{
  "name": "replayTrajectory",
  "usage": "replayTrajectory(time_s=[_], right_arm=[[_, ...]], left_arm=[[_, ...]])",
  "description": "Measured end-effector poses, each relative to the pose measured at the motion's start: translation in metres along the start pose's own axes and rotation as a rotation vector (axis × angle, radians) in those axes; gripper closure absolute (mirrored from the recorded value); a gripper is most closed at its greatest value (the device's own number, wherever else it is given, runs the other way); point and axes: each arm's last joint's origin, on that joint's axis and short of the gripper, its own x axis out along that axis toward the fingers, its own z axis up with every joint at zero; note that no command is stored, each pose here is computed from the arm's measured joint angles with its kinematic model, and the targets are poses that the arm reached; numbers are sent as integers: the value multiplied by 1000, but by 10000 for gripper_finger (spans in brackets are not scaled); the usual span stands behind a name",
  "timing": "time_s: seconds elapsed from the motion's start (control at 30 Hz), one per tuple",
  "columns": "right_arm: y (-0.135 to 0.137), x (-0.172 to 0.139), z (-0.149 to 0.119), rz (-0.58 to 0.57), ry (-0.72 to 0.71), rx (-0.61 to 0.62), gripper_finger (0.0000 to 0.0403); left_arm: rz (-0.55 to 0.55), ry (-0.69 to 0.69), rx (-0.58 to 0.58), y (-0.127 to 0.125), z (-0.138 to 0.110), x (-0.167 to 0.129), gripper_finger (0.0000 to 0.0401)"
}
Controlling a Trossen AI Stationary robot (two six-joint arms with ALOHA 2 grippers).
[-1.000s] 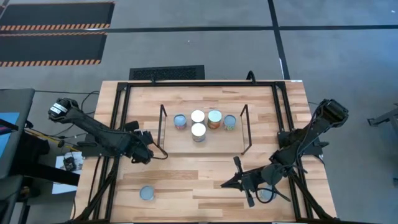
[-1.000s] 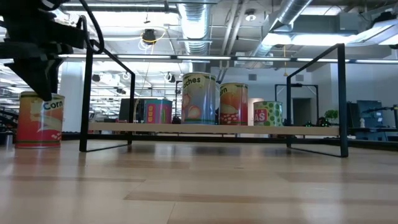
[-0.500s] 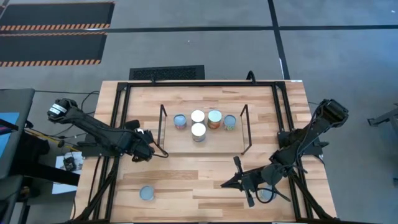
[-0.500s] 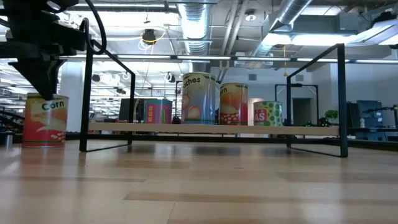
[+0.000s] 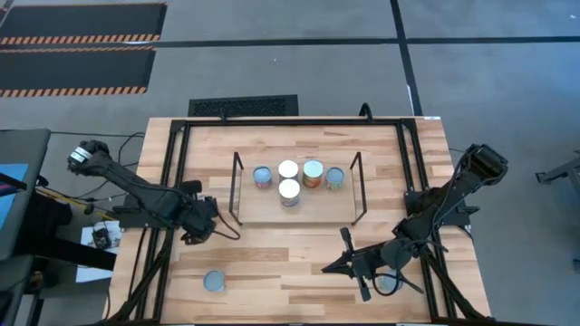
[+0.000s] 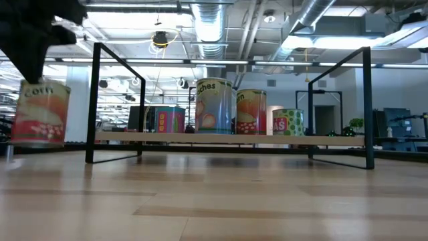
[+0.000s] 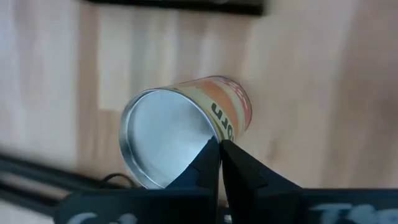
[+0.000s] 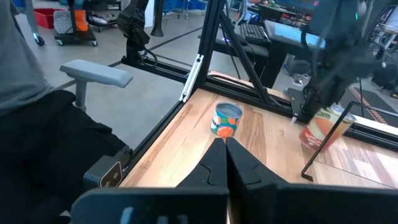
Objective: Pick and place cans onto a shelf
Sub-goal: Put the canned corn on the shelf
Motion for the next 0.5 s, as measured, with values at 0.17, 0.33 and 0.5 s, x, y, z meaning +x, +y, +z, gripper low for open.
replayTrajectory(time_s=[0.17, 0.33, 0.5], right_arm=[[0, 0, 0, 0, 0, 0, 399], [0, 0, 0, 0, 0, 0, 399], [0, 0, 0, 0, -1, 1, 398]], left_arm=[[-148, -66, 106, -16, -1, -24, 401], [-379, -201, 219, -41, 1, -49, 401], [-531, -413, 287, -61, 13, -73, 401]])
